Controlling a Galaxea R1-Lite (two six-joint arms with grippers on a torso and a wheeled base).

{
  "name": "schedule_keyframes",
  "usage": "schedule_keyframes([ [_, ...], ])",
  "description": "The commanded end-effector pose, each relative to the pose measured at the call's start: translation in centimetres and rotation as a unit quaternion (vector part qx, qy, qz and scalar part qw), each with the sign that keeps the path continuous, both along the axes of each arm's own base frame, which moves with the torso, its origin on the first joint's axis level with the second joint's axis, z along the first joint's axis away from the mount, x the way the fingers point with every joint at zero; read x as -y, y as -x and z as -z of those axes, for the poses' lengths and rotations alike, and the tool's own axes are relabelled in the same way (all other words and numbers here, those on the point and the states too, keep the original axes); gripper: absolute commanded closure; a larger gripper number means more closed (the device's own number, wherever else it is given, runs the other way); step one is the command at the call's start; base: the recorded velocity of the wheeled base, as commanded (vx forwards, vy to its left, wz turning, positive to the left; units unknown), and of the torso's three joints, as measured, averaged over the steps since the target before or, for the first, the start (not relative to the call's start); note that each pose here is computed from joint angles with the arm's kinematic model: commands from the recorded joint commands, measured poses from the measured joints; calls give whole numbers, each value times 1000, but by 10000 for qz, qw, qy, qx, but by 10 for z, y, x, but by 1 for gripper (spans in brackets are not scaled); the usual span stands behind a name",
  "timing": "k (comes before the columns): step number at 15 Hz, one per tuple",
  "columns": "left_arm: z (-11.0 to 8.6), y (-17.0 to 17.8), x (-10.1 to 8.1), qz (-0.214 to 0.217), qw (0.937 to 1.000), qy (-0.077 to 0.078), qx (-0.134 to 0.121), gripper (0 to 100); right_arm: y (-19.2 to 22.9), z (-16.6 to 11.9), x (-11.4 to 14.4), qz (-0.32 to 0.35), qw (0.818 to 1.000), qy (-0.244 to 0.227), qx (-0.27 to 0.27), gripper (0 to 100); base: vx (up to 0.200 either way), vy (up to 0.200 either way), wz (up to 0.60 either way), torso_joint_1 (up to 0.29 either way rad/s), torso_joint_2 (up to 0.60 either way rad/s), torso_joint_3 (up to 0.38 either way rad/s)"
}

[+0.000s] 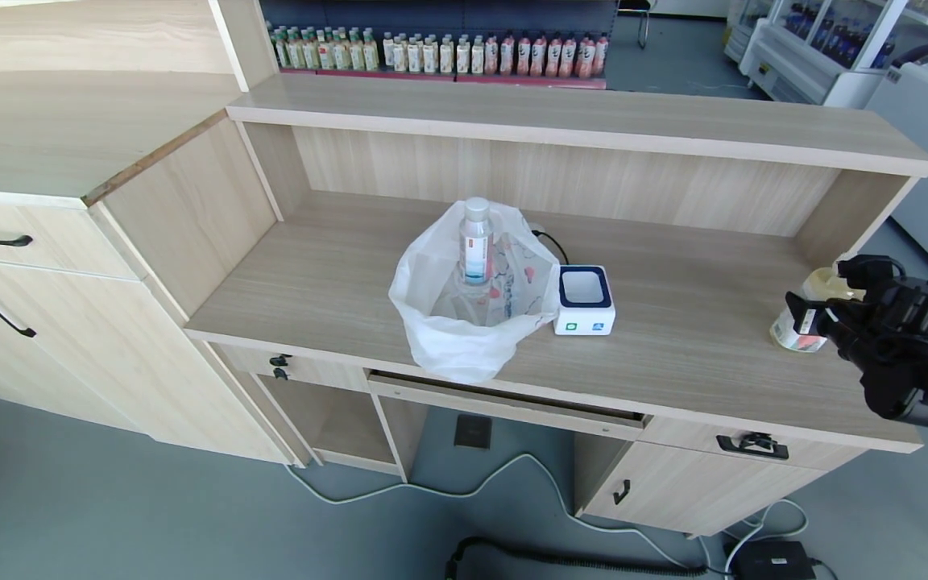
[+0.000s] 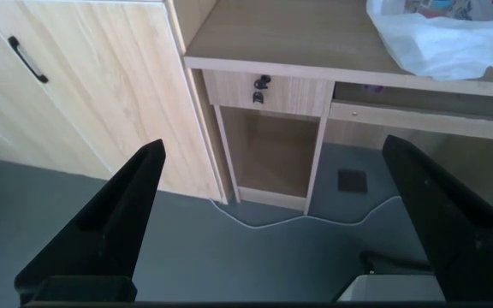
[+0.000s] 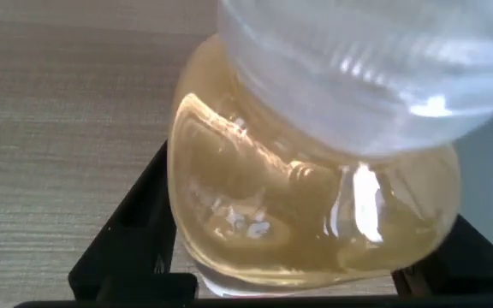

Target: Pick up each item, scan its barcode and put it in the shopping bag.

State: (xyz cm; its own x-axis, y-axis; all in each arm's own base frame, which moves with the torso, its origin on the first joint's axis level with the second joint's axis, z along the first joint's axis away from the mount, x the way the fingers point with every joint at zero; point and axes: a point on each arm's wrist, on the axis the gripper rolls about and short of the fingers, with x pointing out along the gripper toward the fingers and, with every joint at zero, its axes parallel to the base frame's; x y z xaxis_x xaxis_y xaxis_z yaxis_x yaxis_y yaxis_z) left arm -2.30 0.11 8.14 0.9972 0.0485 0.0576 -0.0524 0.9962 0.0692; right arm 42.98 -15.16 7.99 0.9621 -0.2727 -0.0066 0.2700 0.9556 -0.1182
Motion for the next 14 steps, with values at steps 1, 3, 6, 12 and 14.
schedule_keyframes([
  [1, 0, 0, 0, -3, 10000, 0, 3, 0, 1, 0, 1, 53, 10000, 2, 18, 100, 0, 0, 0, 0, 0, 0],
  [3, 0, 0, 0, -3, 10000, 0, 3, 0, 1, -2, 2, 199, 9998, 15, 30, 100, 0, 0, 0, 0, 0, 0],
  [6, 0, 0, 0, -3, 10000, 0, 3, 0, 5, -7, 4, 253, 9997, 35, 64, 100, 0, 0, 0, 0, 0, 0],
  [12, 0, 0, 0, -3, 10000, 0, 3, 0, 145, -125, -57, -592, 9891, -1351, -13, 100, 0, 0, 0, 0, 0, 0],
  [14, 0, 0, 0, -3, 10000, 0, 3, 0, 220, -150, -88, -1558, 9665, -2017, -299, 100, 0, 0, 0, 0, 0, 0],
])
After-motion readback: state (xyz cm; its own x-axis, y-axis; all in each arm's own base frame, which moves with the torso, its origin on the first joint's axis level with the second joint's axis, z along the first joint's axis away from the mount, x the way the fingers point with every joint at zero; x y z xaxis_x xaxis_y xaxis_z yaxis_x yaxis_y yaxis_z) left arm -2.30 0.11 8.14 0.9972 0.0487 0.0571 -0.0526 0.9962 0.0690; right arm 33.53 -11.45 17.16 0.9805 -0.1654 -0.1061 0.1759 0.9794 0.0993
